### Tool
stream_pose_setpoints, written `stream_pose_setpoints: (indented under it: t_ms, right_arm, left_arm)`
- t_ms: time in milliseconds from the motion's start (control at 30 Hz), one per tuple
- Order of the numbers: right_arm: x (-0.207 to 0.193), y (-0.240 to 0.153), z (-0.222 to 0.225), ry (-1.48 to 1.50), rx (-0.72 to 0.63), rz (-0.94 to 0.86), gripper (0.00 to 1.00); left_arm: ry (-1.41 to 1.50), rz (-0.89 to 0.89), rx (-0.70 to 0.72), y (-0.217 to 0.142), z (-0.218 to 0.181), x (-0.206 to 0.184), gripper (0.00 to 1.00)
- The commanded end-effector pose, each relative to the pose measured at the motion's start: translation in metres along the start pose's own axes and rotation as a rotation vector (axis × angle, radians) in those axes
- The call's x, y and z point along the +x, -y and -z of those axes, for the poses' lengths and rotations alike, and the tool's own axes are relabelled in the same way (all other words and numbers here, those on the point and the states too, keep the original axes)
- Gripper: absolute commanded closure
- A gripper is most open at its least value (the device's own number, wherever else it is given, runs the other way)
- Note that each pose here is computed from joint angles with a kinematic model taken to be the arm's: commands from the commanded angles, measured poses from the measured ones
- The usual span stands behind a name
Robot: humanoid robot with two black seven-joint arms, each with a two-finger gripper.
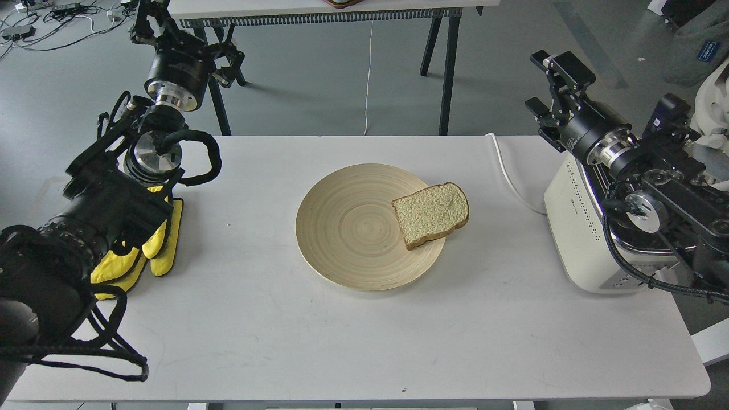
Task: Put bread in toaster with right arm
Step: 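Move the right gripper from above the toaster toward the bread slice, then reach the right gripper to the bread slice in the bowl and grasp it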
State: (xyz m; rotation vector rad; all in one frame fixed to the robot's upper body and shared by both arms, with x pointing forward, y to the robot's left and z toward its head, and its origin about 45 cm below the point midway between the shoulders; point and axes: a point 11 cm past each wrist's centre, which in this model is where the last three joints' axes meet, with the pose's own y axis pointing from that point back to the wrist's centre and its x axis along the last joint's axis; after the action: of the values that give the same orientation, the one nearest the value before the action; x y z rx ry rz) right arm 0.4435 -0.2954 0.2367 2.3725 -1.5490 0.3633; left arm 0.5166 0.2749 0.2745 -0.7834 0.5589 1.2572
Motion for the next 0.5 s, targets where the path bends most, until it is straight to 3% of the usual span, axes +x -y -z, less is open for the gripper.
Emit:
stream_pose_setpoints:
  t_ms: [0, 233, 467]
  right_arm:
    - [-0.026, -0.004, -0.023, -0.141, -0.062, 0.064, 0.01]
    - [-0.084, -0.003, -0.065, -0.268, -0.164, 0.16, 0.09]
    - [-0.116, 0.0, -0.105, -0.423, -0.259, 0.196, 0.21]
  left_arm:
    - [0.0, 0.0, 0.0, 0.0, 0.0, 0.0, 0.0]
    - [0.0, 0.0, 0.0, 0.0, 0.0, 0.0, 0.0]
    - [-0.002, 0.0, 0.001, 0.0, 0.001, 0.0, 0.0]
